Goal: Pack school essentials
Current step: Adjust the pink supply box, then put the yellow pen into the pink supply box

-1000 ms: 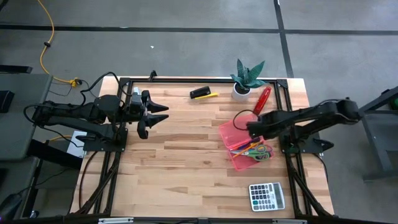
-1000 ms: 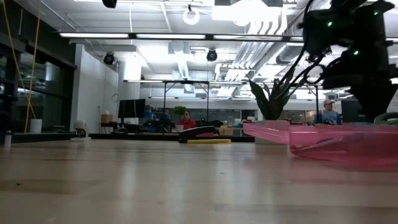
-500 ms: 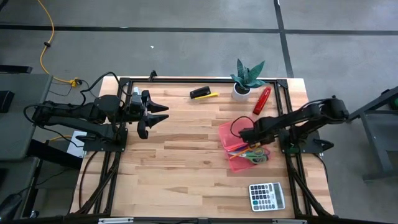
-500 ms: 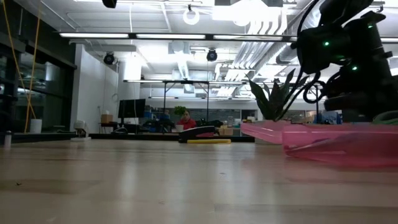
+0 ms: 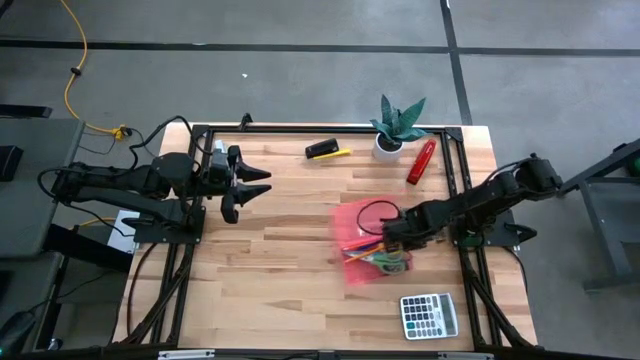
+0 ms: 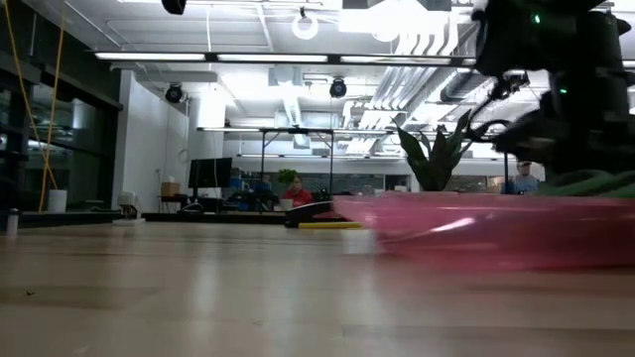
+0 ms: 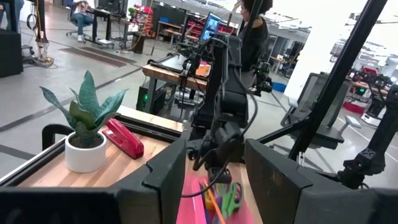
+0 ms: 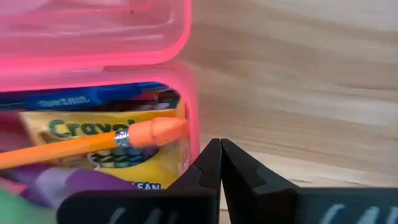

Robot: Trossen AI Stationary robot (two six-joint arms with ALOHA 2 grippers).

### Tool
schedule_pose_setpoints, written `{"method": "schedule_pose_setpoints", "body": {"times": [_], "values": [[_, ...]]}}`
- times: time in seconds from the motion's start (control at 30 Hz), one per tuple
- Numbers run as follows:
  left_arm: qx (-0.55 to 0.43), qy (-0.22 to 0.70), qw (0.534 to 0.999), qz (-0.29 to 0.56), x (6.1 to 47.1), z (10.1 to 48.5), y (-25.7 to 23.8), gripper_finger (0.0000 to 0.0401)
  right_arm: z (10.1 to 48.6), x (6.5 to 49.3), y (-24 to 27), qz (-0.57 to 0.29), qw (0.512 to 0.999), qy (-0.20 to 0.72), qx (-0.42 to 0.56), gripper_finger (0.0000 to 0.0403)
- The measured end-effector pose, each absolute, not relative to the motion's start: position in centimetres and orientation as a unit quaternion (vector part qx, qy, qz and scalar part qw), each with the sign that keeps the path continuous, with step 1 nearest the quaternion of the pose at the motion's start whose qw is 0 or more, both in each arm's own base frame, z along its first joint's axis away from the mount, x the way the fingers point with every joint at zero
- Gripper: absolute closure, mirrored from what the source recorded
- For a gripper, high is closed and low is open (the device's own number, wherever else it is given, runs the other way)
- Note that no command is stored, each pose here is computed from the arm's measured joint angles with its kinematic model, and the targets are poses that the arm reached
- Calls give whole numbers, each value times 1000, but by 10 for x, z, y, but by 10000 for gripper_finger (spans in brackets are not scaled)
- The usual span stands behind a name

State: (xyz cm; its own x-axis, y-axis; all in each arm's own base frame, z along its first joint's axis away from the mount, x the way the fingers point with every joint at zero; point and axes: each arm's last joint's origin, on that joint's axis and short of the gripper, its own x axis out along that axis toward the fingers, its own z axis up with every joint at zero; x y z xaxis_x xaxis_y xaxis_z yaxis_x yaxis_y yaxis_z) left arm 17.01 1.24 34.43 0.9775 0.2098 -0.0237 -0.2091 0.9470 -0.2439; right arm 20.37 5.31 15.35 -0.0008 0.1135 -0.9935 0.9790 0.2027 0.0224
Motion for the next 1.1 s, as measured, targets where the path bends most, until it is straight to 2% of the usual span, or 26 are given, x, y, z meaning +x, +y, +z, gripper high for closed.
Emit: {"method": "schedule_pose_setpoints", "body": {"times": [0.17,0.33,0.43,0.57,0.67,0.87,1.1], "values": [[-124,0,987,105,167,345,12,249,158,218,57,-404,577,504,499,403],[-125,-14,987,103,160,349,12,249,186,220,53,-403,635,496,433,403],[-126,-23,986,104,155,351,12,249,215,219,49,-378,706,458,386,403],[-130,-29,985,107,152,353,12,249,255,218,43,-328,828,346,297,403],[-130,-32,985,107,151,354,12,249,282,211,34,-304,885,266,232,403],[-131,-55,983,118,154,357,13,249,316,204,11,-238,941,200,135,403],[-129,-77,981,125,165,359,14,249,343,223,-13,-66,991,88,75,403]]}}
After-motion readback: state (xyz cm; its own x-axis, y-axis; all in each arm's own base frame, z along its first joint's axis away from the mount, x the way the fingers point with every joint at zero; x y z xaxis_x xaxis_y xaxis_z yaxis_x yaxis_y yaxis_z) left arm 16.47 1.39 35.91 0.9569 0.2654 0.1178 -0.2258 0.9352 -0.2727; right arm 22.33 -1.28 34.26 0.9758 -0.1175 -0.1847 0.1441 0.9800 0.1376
